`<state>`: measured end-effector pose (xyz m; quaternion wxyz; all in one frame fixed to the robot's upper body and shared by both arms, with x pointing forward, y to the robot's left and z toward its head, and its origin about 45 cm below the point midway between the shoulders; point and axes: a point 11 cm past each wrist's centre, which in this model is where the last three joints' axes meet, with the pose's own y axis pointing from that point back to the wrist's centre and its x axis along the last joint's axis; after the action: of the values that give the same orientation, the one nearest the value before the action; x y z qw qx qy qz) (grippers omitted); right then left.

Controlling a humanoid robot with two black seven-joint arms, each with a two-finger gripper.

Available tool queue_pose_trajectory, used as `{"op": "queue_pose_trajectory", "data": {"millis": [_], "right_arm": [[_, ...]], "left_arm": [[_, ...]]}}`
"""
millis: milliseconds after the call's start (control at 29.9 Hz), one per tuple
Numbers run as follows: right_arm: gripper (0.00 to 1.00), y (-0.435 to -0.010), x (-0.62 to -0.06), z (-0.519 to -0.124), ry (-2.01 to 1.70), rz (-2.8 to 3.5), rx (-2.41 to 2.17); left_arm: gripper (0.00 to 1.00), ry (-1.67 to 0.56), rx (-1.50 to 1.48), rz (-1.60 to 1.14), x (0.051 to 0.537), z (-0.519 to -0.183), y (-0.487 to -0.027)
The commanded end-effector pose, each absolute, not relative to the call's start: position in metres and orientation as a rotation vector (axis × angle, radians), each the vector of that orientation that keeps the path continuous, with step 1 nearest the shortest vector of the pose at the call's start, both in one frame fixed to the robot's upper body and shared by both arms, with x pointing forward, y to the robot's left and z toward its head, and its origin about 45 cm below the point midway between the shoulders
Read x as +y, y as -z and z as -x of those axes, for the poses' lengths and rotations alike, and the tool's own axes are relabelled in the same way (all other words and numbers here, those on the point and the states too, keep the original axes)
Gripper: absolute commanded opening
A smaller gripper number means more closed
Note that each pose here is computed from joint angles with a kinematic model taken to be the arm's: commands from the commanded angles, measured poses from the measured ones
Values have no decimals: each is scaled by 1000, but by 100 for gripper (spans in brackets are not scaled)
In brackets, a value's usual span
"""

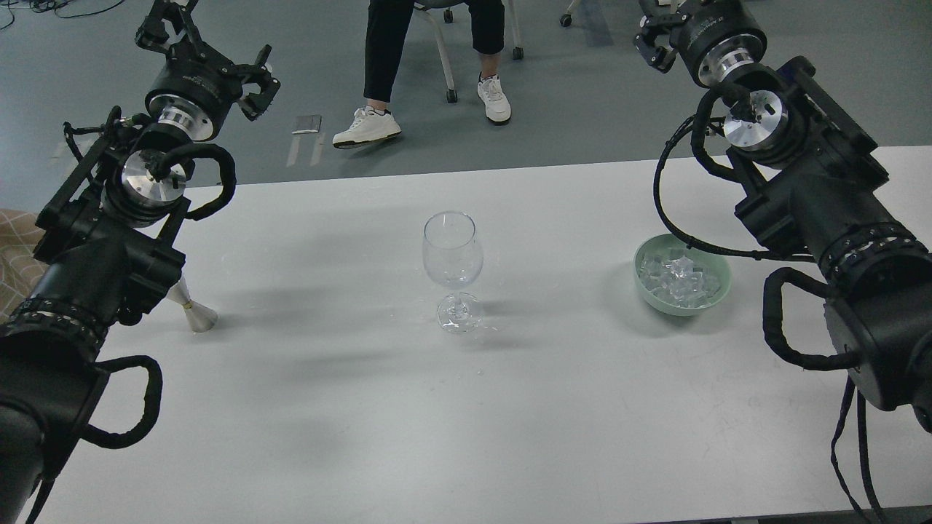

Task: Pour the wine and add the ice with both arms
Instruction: 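Lower the left gripper toward the small metal cup on the table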

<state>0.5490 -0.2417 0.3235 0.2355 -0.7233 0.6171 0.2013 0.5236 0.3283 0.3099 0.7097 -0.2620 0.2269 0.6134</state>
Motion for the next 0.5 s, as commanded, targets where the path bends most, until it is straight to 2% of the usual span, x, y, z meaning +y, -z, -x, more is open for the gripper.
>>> {"op": "queue_pose_trajectory", "data": {"millis": [0,468], "right_arm": [[100,-324,-242,-549,-551,1984,1692],[100,-331,-239,-550,-542,1988,1680]], "left_arm": [[98,-1357,505,580,326,-524,-310],[98,-1373,481,588,332,-523,-311]]}}
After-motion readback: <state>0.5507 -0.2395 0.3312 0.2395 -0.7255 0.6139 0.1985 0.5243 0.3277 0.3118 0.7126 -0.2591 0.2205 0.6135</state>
